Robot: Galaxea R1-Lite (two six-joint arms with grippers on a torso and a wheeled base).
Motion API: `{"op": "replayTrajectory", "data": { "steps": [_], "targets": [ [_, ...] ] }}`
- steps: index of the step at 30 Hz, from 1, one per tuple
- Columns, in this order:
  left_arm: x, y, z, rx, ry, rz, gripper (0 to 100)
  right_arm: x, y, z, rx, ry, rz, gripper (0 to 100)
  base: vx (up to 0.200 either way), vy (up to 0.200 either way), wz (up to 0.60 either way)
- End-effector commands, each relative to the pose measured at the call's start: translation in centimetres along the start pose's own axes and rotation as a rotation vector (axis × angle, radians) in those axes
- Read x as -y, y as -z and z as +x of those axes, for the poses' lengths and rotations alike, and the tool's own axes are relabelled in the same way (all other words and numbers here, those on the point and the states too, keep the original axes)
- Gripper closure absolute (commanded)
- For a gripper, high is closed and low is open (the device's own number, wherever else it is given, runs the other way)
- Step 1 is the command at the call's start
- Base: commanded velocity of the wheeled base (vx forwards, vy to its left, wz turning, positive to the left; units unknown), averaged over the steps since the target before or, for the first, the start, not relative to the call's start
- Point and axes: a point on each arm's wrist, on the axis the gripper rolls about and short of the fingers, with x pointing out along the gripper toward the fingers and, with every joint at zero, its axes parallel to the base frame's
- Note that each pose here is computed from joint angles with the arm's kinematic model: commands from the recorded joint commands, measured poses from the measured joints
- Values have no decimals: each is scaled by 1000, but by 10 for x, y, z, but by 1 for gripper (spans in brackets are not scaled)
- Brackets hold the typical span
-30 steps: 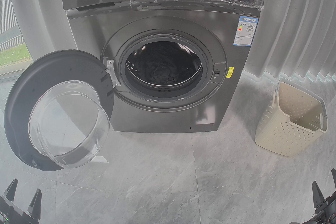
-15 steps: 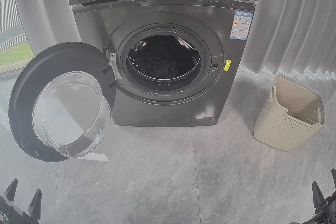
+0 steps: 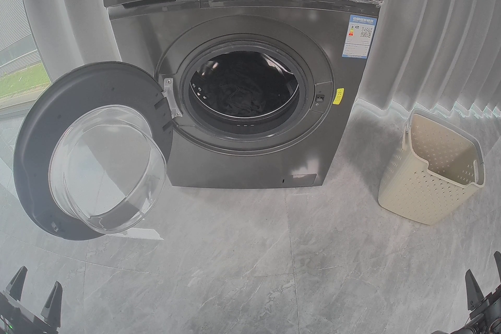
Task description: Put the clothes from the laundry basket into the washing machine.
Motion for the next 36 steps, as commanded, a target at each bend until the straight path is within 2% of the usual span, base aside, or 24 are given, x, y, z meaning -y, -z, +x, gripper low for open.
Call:
{"op": "replayTrajectory", "data": {
  "steps": [1,7,27,33,36],
  "targets": [
    [0,5,1,-19,-2,2,0,0,5,1,-19,0,-1,0,0,0,0],
    [0,5,1,-19,-3,-11,0,0,5,1,-19,0,-1,0,0,0,0],
    [0,5,1,-19,-5,-12,0,0,5,1,-19,0,-1,0,0,0,0],
    [0,5,1,-19,-5,-12,0,0,5,1,-19,0,-3,0,-200,0,0],
    [-1,4,1,-16,-12,-18,0,0,5,1,-19,0,-1,0,0,0,0]
  ]
}}
